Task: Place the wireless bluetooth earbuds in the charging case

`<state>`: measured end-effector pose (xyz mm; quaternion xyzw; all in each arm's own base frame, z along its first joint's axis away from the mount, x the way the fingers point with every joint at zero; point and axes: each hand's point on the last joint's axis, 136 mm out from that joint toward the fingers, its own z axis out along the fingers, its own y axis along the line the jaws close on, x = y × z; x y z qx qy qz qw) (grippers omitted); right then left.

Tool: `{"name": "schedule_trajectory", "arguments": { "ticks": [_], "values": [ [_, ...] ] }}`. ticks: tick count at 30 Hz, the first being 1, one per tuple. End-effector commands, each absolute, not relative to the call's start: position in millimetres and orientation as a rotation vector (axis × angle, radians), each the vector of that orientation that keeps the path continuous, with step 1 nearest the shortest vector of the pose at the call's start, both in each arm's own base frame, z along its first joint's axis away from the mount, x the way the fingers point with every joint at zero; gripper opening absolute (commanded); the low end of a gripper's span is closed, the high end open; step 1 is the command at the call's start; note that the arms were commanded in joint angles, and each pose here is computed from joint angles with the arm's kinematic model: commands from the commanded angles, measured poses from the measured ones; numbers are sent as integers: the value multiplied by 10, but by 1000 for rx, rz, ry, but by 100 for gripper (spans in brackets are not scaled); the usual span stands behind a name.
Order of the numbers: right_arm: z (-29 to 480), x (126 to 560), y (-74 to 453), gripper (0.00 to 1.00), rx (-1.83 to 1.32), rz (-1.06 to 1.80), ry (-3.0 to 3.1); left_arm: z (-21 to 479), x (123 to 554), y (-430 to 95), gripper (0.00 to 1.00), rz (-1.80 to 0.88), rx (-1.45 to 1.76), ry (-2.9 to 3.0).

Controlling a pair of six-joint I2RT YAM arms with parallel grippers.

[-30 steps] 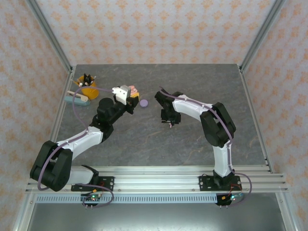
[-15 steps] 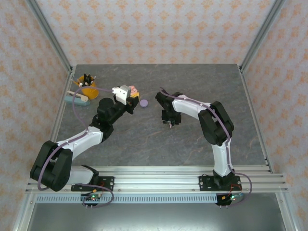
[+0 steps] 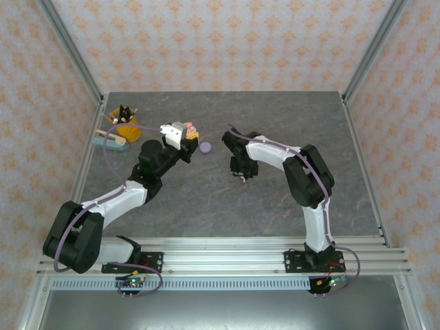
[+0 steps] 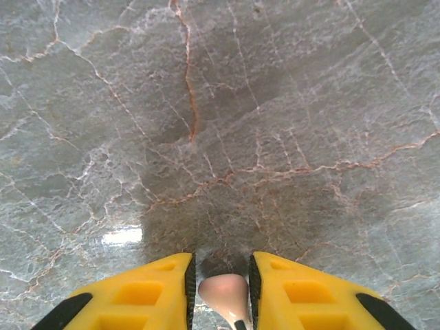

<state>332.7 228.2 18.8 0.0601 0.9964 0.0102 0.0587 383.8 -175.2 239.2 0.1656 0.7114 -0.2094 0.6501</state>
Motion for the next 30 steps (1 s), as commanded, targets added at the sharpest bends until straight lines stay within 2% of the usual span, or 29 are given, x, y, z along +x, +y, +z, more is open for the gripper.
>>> {"name": "schedule_trajectory", "arguments": {
  "ticks": [1,22,25,30],
  "values": [
    [70,3228,2109,28,198,-54,3047,2624,3852,-1741,0,-476,375,1556],
    [8,3088,2051,24,99,-50,3079,2627,3858,-1745,0,-474,378,1560],
    [22,3076,2064,28,101,-32,3080,2630,3861,-1745,0,-474,378,1560],
    [50,3060,2055,27,110,-24,3076,2623,3867,-1746,0,-476,375,1561]
  ]
}}
